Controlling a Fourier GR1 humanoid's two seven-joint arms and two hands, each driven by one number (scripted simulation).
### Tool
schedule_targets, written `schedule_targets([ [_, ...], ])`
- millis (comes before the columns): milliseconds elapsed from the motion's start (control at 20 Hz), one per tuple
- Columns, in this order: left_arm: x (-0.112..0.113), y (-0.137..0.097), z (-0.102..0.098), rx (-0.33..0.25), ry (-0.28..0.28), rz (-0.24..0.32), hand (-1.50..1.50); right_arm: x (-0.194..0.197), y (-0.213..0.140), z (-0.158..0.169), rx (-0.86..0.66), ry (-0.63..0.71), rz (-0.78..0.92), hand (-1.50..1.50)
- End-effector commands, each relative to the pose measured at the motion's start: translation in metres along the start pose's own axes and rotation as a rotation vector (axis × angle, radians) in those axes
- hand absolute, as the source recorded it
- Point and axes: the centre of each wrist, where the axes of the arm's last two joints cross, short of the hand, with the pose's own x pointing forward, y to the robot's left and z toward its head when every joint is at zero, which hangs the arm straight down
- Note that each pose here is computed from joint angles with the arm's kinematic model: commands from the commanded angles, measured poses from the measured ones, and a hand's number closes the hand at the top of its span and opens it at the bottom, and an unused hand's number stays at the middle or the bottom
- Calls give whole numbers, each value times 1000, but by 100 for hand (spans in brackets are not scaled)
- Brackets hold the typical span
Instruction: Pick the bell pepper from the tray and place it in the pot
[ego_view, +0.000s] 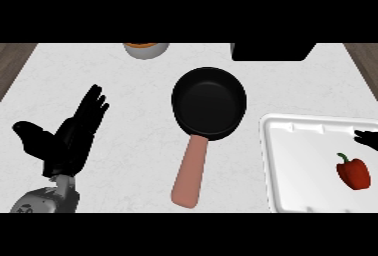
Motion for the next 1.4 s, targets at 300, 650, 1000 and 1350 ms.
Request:
schedule_targets([
  [300, -17, 6, -4, 4, 10, 16, 0, -6, 30, -36, 42, 66, 44, -150],
  [650, -1, 2, -7, -5, 2, 10, 0, -15, 38, -43, 83, 125, 130, -150],
  [1000, -6, -3, -8, -5, 0, 9, 0, -23, 58, -51, 139, 157, 159, -150],
  [1350, -5, -30, -6, -7, 4, -2, 0, -14, 54, -70, 139, 42, 100, 150],
])
